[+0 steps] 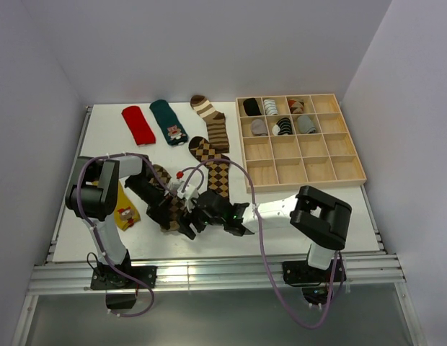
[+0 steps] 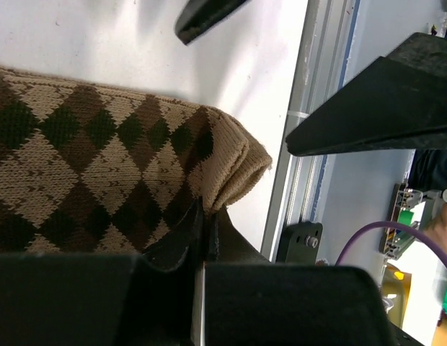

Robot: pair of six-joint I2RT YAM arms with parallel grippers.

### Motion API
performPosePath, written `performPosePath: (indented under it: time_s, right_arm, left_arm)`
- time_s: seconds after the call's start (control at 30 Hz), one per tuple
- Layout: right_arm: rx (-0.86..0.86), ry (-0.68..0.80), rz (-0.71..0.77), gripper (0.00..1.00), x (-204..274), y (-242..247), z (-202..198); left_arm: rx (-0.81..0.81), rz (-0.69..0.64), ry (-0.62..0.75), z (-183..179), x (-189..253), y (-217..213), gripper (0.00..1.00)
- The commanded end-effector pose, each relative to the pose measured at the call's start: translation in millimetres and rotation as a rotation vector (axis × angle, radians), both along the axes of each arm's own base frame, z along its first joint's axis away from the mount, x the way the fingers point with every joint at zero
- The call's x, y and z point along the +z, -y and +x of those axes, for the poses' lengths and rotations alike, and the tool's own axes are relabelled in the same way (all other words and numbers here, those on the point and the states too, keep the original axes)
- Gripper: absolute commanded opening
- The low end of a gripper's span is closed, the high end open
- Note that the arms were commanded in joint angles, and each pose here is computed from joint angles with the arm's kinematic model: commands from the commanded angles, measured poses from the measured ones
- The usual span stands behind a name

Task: Roll the socks
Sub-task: Roll the sock at the center of the board.

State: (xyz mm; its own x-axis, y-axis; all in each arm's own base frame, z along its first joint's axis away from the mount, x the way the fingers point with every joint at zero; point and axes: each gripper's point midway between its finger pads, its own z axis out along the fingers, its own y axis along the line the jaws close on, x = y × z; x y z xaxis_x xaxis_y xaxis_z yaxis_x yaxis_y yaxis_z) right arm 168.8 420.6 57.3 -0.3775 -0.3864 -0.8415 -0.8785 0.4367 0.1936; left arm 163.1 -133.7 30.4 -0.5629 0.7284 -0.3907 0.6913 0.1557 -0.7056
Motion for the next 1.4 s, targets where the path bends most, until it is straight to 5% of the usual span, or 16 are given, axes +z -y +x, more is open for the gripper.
performPosePath:
  time_s: [0.0,0.57,0.97,1.13,1.37]
  right_arm:
    - [0.051,0.025,0.048,0.8,15.2,-17.7,-1.2]
    - [0.034,0.016,0.023,0.77,-6.7,-32.2,6.7]
    - [-0.039,0.022,0.041,0.51,-13.9,-34.9,18.8]
    - [-0.072,-0.01,0.032,0.31,-23.9,-34.7,21.9]
    - [-0.133,-0.092,0.049,0.06,-29.3,-25.1,21.3]
  left_arm:
    - [0.018,-0.029,0.018,9.8,1.0,6.9,0.0]
    - [0.045,0.009,0.023,13.8,-4.5,5.6,0.0]
    - [0.05,0.029,0.027,14.4,-5.4,7.5,0.0]
    - [0.059,0.029,0.039,17.5,-4.7,8.9,0.0]
    - [0.105,0.012,0.12,29.1,2.4,12.8,0.24]
